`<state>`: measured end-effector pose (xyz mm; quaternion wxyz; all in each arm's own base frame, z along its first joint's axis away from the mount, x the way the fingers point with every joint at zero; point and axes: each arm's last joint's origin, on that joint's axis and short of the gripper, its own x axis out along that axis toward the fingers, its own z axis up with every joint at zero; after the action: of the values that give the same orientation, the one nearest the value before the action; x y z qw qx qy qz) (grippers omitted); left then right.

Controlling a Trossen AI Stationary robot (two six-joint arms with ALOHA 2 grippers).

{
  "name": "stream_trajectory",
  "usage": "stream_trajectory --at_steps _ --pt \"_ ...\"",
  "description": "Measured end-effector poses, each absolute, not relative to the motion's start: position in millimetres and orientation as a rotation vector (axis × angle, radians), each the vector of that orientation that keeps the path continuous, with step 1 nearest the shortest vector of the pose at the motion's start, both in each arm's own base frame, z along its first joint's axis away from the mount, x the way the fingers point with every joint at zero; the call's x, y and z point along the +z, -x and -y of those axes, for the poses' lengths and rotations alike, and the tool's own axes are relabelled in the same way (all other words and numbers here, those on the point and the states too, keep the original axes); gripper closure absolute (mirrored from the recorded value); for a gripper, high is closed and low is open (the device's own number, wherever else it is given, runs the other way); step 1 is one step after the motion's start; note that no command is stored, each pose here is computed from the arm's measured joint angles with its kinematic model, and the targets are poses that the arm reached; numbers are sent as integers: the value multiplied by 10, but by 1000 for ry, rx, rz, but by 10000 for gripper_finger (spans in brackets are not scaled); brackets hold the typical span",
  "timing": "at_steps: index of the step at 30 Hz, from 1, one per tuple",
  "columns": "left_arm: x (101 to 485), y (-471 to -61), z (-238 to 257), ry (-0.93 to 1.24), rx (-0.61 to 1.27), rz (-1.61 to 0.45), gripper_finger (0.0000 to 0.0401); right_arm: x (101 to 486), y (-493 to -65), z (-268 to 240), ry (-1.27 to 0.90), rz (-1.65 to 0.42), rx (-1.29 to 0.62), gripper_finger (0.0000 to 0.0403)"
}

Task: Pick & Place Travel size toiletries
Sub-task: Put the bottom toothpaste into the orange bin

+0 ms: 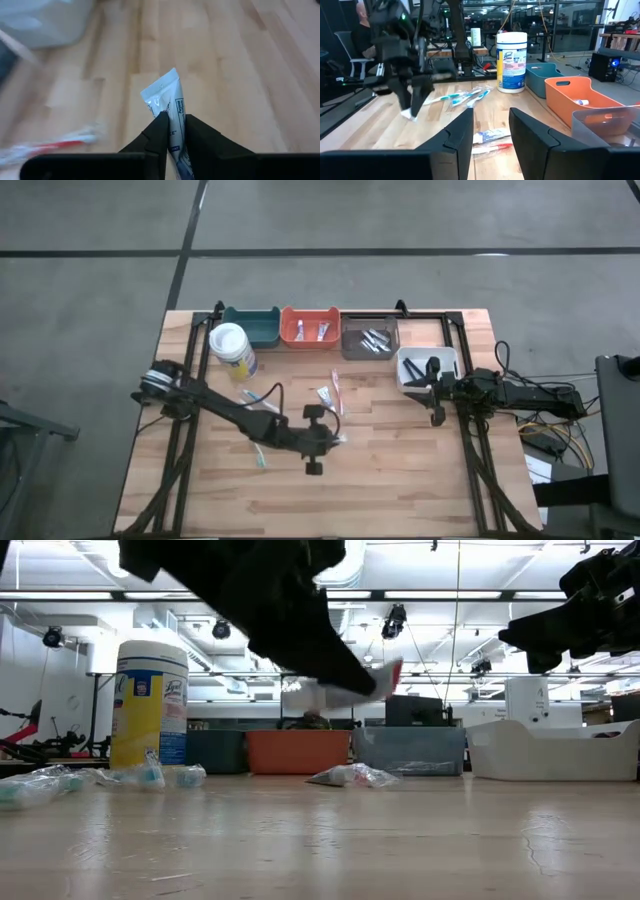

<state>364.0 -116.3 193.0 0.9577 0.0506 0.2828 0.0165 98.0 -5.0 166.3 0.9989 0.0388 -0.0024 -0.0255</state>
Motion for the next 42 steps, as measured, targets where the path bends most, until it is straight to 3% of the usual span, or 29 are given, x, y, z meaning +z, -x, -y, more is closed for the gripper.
stream_trajectory --at_steps 13,42 --pt "2248 -3562 827 -240 212 -540 340 1664 -979 50 -77 5 -51 279" --pt "2224 -3565 -626 -191 582 -628 340 1663 -980 50 -78 5 -51 278"
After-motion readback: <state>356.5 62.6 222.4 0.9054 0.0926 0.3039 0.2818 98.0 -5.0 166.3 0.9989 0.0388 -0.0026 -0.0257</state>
